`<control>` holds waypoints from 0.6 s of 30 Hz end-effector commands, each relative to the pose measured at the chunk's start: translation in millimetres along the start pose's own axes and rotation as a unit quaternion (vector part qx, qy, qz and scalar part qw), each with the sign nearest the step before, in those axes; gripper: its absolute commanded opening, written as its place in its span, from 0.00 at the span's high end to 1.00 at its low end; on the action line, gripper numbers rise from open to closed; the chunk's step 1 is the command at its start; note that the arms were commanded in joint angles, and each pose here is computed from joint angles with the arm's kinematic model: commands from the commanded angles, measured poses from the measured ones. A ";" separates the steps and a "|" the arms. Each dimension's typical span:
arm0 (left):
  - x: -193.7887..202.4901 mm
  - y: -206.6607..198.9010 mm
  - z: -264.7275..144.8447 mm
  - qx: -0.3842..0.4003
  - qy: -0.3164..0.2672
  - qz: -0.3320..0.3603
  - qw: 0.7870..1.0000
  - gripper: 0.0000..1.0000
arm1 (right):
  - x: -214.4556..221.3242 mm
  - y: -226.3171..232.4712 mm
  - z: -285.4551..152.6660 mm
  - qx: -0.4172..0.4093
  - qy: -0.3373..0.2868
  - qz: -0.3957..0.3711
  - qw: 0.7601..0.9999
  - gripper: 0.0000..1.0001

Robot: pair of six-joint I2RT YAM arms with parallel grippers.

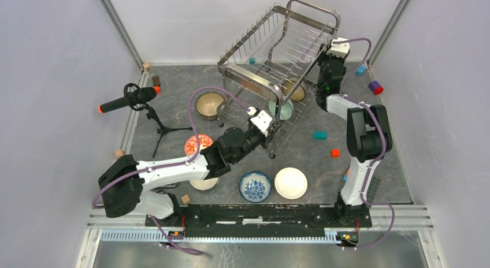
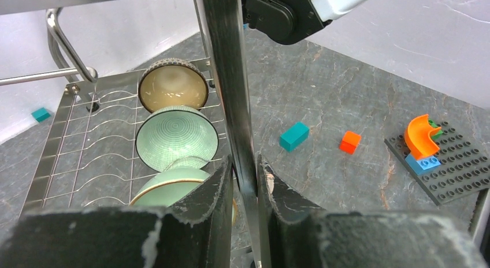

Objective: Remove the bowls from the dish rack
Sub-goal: Adjust the dish rack at the center of the board.

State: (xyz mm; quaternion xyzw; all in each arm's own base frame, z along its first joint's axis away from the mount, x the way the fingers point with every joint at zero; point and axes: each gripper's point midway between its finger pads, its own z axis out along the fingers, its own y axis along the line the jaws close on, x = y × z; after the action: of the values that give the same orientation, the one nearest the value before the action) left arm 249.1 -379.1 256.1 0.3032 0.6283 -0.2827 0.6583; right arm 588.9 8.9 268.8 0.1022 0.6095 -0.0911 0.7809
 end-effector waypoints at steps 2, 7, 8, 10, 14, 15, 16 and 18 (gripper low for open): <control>-4.4 -22.0 -12.5 0.045 0.000 -0.018 0.999 0.98 | 19.3 -22.6 -1.3 0.041 0.022 -0.013 0.999 0.50; -3.9 -23.0 -10.8 0.046 0.000 -0.021 0.999 0.98 | 24.3 -31.3 -10.6 0.041 0.021 -0.014 0.999 0.70; -3.1 -23.1 -10.0 0.045 0.001 -0.020 0.999 0.98 | 24.2 -33.0 -11.8 0.042 0.022 -0.015 0.999 0.72; -1.3 -22.9 -8.5 0.044 0.003 -0.020 0.999 0.98 | 26.5 -38.6 -15.7 0.046 0.025 -0.017 0.998 0.75; 0.5 -21.2 -4.8 0.036 0.006 -0.017 0.999 0.98 | 25.5 -50.5 -27.9 0.057 0.029 -0.023 0.998 0.86; 1.8 -18.8 -2.7 0.030 0.008 -0.015 0.999 0.98 | 24.0 -54.6 -31.5 0.063 0.030 -0.023 0.997 0.89; 2.7 -17.4 -1.2 0.025 0.010 -0.015 1.000 0.98 | 23.5 -58.9 -35.3 0.069 0.032 -0.024 0.997 0.92; 3.3 -15.8 2.2 0.018 0.013 -0.015 1.000 0.98 | 18.1 -65.9 -43.4 0.079 0.035 -0.027 0.996 0.96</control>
State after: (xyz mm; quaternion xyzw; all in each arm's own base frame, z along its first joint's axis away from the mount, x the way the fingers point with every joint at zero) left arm 244.4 -377.5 255.4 0.3060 0.6304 -0.2820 0.6553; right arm 560.5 -25.0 251.9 0.1325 0.6062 -0.1101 0.7765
